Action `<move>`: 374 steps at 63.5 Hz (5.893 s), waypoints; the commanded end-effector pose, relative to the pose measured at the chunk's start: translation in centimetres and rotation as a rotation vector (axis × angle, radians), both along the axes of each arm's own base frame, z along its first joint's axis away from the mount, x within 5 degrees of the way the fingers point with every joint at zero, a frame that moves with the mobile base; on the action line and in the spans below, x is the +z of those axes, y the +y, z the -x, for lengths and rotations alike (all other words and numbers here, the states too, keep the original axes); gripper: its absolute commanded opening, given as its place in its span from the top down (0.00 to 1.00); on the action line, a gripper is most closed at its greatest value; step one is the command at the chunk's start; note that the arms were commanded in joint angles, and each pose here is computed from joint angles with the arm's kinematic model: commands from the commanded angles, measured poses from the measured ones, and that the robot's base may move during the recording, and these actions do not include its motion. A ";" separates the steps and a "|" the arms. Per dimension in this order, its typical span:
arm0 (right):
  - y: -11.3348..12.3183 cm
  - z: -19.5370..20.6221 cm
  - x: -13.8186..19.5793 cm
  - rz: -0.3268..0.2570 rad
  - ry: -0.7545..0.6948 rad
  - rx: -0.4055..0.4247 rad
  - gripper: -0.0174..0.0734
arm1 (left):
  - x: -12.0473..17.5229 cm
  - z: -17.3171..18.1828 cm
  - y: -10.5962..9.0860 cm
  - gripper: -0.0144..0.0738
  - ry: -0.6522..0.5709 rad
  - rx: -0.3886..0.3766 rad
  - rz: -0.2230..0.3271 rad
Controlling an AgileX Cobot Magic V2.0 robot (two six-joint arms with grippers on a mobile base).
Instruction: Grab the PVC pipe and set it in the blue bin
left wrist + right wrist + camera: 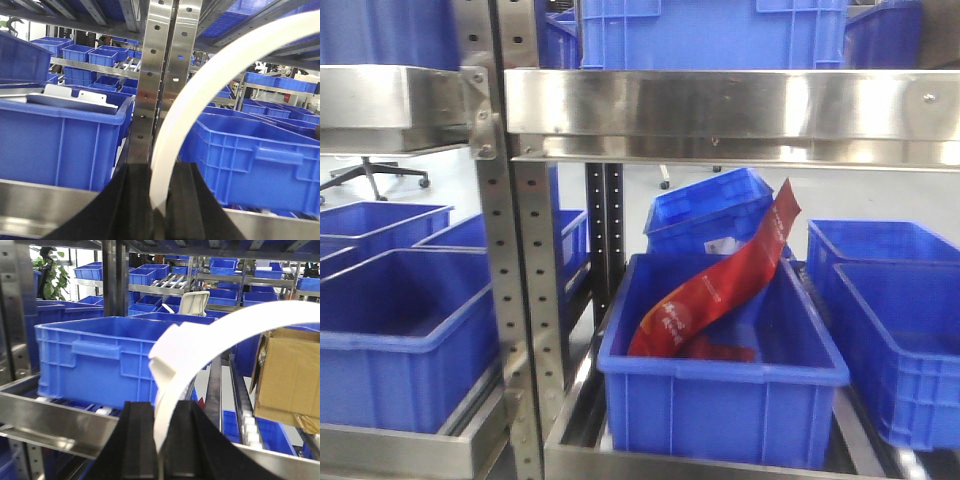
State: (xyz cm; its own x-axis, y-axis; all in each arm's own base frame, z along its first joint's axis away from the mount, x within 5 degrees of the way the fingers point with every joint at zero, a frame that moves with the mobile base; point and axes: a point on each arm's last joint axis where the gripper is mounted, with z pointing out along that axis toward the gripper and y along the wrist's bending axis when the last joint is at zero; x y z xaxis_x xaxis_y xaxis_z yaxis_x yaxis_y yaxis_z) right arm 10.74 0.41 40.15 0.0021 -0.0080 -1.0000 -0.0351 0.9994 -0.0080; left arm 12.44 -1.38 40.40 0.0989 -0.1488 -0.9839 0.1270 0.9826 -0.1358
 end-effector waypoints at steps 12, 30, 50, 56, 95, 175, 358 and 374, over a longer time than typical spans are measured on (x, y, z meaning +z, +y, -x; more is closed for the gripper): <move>0.0 0.2 0.4 0.010 -0.037 0.001 0.99 | 0.4 0.1 0.1 0.96 -0.034 0.005 0.002; 0.0 0.2 0.4 0.010 -0.037 0.001 0.99 | 0.4 0.1 0.1 0.96 -0.034 0.005 0.002; 0.0 0.2 0.4 0.010 -0.037 0.001 0.99 | 0.4 0.1 0.1 0.96 -0.034 0.005 0.002; 0.0 0.2 0.4 0.010 -0.037 0.001 0.99 | 0.4 0.1 0.1 0.96 -0.034 0.005 0.002; 0.0 0.2 0.4 0.010 -0.037 0.001 0.99 | 0.4 0.1 0.1 0.96 -0.034 0.005 0.002; 0.2 -2.0 3.1 -0.035 0.059 0.011 0.99 | 4.6 0.0 -0.7 0.96 0.112 -0.054 -0.158; 7.4 -12.3 3.1 -0.034 0.074 0.300 0.99 | 6.4 -13.6 -10.8 0.96 0.234 -0.364 -0.079; 5.3 -9.4 -1.1 -0.081 0.055 0.241 0.99 | 0.8 -8.7 -7.7 0.96 0.178 -0.306 -0.053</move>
